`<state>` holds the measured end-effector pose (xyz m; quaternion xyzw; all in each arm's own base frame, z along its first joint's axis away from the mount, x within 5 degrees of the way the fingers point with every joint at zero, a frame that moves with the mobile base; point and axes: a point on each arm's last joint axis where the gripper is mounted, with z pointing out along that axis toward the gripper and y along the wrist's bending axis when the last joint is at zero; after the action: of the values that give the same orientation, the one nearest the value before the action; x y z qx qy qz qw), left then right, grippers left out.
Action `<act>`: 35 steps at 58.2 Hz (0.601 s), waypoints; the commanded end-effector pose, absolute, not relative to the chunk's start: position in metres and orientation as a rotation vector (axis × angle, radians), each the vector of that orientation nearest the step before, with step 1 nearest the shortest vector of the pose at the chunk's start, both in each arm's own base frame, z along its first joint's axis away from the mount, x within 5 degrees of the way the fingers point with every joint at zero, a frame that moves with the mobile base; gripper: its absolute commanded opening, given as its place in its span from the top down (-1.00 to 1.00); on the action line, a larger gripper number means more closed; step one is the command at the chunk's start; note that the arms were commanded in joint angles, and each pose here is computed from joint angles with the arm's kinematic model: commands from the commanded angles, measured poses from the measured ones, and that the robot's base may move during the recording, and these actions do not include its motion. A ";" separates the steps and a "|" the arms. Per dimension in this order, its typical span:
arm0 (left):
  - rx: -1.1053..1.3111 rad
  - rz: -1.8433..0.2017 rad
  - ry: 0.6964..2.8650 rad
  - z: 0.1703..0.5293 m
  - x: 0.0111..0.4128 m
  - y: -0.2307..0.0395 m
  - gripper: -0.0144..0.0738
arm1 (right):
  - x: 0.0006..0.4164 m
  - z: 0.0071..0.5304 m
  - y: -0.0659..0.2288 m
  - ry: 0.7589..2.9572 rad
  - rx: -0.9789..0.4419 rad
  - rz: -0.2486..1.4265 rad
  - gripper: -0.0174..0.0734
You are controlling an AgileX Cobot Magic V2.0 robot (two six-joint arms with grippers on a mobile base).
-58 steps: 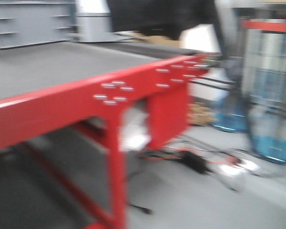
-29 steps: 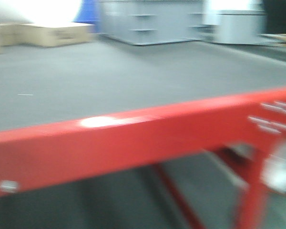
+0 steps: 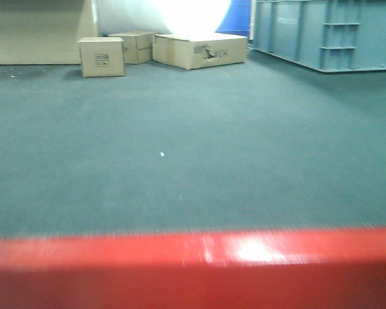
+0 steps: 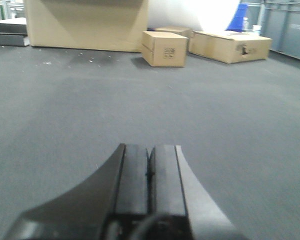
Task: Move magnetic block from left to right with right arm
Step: 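Turn the base and drive to the second carpeted platform, then stop the base facing the carpet near the cardboard boxes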
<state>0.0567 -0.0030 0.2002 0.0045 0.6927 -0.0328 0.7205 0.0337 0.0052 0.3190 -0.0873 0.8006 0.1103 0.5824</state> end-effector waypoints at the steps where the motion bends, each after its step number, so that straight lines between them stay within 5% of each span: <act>1: -0.006 -0.076 1.447 0.205 0.056 -0.002 0.96 | 0.036 0.335 0.006 1.770 -0.206 0.260 0.37; 35: -0.006 -0.076 1.447 0.205 0.056 -0.002 0.96 | 0.036 0.335 0.006 1.770 -0.206 0.260 0.37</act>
<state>0.0567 -0.0030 0.2002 0.0045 0.6927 -0.0328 0.7205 0.0337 0.0052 0.3190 -0.0873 0.8006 0.1103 0.5824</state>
